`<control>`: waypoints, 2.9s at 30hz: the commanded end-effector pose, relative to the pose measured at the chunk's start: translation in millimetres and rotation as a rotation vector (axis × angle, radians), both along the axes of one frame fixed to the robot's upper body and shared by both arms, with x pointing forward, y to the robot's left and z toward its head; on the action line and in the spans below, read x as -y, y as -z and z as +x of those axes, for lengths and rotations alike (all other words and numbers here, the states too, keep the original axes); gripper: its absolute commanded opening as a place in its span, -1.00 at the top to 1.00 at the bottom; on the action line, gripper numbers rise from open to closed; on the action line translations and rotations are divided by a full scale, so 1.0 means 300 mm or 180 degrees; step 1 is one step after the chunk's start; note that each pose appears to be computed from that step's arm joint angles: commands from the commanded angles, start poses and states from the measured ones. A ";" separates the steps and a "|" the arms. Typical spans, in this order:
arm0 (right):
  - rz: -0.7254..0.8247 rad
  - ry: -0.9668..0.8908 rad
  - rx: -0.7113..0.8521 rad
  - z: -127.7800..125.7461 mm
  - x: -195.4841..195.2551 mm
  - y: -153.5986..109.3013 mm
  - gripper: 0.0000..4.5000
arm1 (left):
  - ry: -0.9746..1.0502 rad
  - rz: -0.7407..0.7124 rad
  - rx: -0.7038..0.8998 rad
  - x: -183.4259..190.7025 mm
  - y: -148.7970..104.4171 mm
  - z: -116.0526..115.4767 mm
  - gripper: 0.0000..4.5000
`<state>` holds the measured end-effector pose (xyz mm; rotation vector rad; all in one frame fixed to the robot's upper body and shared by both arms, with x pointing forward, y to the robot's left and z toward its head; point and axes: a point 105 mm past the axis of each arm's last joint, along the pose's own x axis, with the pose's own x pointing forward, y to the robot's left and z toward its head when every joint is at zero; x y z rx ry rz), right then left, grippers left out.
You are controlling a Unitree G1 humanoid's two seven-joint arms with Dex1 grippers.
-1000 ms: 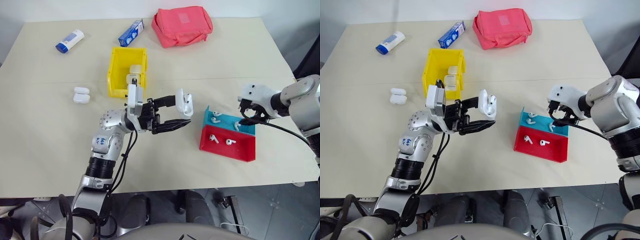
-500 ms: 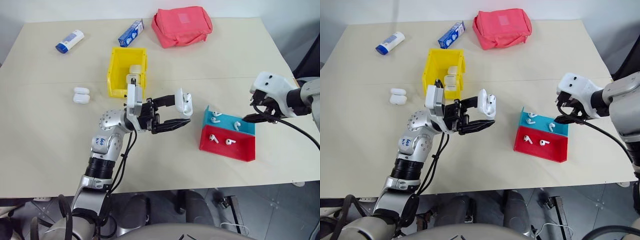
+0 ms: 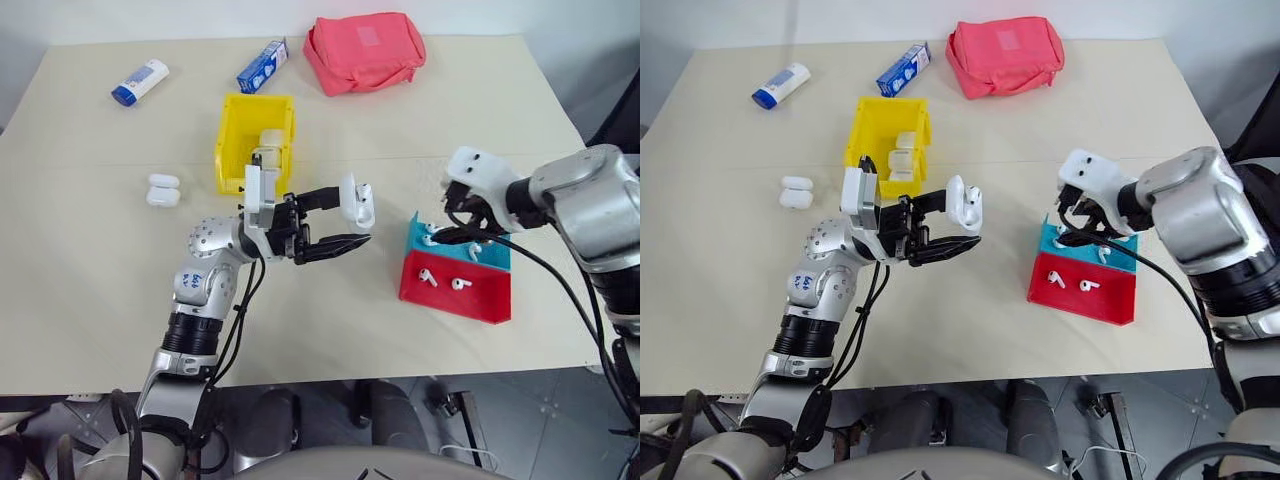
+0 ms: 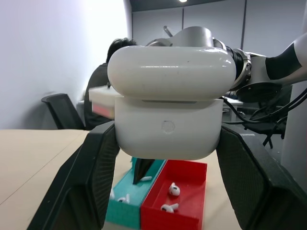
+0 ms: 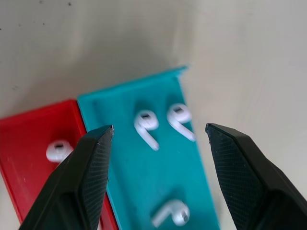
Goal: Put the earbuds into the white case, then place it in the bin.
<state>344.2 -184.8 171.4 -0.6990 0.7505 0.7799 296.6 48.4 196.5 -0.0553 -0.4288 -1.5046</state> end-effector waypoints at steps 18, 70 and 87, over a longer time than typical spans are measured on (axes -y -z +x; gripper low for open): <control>-0.0046 -0.0154 -0.0003 0.012 -0.041 0.020 -0.42 | -0.0125 -0.0097 0.0112 -0.012 -0.030 -0.012 -0.23; -0.0130 -0.0199 -0.0143 0.044 -0.031 0.106 0.11 | -0.0168 -0.0088 0.0077 -0.026 -0.018 -0.031 -0.23; -0.0012 -0.0225 -0.0058 0.026 -0.025 0.061 0.78 | -0.0079 -0.0034 0.0066 -0.024 -0.018 -0.027 -0.23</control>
